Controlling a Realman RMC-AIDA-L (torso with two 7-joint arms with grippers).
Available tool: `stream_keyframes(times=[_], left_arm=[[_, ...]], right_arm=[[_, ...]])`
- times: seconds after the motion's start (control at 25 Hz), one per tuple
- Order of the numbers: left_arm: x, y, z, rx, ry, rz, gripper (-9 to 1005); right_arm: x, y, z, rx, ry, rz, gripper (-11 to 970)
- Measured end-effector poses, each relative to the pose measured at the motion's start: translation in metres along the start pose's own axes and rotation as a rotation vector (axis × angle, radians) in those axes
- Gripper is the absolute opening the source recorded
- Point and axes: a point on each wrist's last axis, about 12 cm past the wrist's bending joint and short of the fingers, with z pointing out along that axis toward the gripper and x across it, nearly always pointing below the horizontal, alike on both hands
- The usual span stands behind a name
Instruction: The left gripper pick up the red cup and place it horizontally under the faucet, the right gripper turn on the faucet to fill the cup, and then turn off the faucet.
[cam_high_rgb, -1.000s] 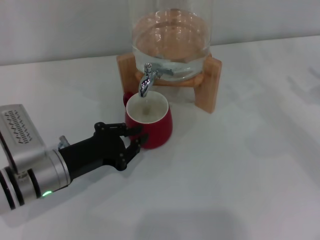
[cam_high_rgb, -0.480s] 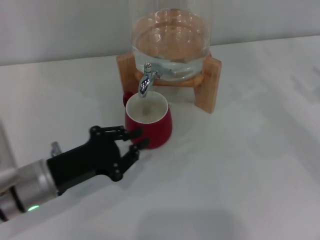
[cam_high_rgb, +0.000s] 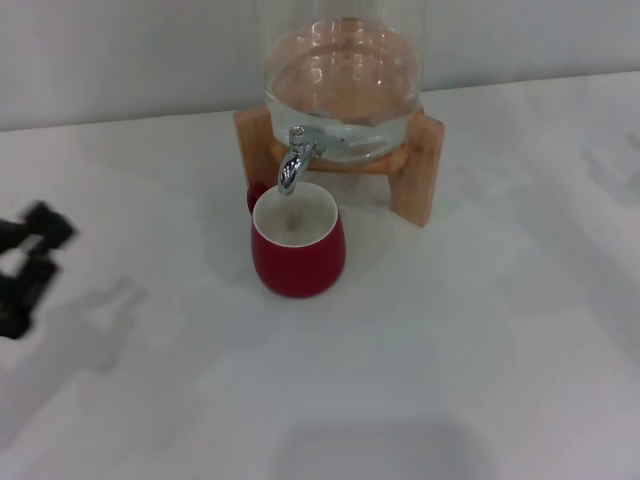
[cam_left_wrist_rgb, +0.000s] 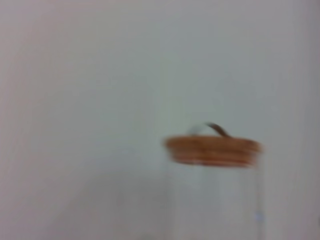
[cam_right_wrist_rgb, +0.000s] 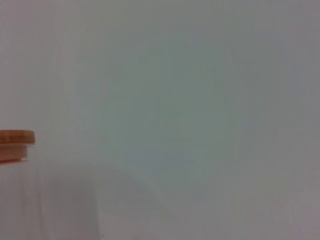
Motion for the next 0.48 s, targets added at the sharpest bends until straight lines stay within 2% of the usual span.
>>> stream_keyframes(times=[0.28,0.48], left_arm=[[-0.010,0.008,-0.037,-0.194,-0.087,-0.043,280],[-0.012,0.012,-0.054,-0.308,-0.142,-0.095,463]], right_arm=[[-0.002,0.007,0.002,-0.059,0.000,0.000,795],[-0.014,0.020,0.003,-0.195,0.061,-0.015,795]])
